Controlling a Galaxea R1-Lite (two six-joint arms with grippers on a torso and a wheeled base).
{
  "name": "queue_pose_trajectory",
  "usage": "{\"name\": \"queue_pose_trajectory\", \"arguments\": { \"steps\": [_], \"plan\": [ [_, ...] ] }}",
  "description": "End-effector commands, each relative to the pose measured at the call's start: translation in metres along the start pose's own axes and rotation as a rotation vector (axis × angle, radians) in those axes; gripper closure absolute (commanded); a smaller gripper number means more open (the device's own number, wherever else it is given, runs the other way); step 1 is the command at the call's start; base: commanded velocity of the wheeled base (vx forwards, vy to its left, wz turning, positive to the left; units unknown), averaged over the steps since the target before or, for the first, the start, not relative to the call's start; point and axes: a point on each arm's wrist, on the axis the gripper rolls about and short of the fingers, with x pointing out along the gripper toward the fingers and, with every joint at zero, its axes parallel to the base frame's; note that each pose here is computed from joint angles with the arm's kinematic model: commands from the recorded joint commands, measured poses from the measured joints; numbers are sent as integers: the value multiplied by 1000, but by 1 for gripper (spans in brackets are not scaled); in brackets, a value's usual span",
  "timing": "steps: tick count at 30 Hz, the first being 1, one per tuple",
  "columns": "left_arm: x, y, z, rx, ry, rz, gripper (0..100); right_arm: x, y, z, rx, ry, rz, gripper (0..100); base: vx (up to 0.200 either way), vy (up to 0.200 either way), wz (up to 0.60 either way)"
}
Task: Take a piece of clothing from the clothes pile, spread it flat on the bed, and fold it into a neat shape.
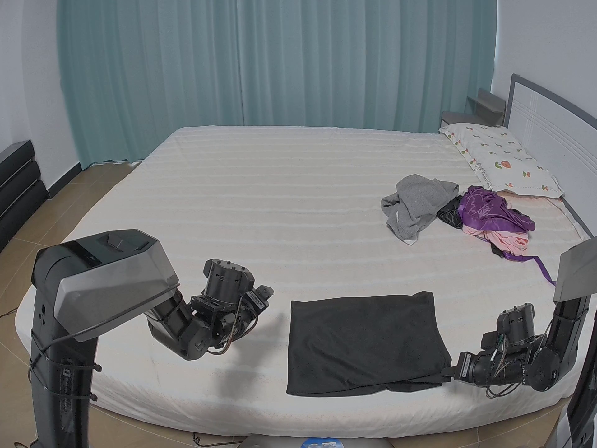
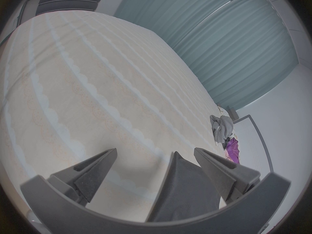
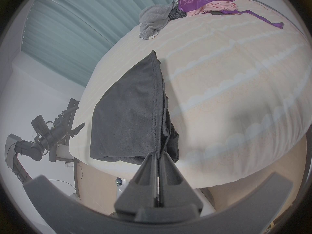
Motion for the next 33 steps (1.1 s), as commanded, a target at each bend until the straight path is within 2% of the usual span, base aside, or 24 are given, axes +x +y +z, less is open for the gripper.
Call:
{"name": "queue_pose_trajectory", "arguments": {
  "steps": [1,8,9,14,16,24,26,30,33],
  "plan": [
    [0,1,0,0,1,3,0,-2,0,0,-1,-4,0,100,0,0,0],
    [0,0,0,1,0,1,0,-3,-6,-8,-43,35,-25,100,0,0,0],
    [0,0,0,1,0,1,0,-2,-6,-8,-50,37,-27,0,0,0,0],
    [0,0,0,1,0,1,0,-2,-8,-4,-51,21,-28,0,0,0,0],
    [0,0,0,1,0,1,0,0,-9,9,-41,-38,-16,0,0,0,0],
    [0,0,-1,3,2,2,0,38,0,53,-38,-152,38,0,0,0,0],
    [0,0,-2,4,3,1,0,53,0,75,-38,-205,43,0,0,0,0],
    [0,0,-3,7,5,1,0,76,3,95,-23,-190,37,0,0,0,0],
    [0,0,-4,8,6,0,0,89,8,112,3,-216,33,0,0,0,0]
  ]
}}
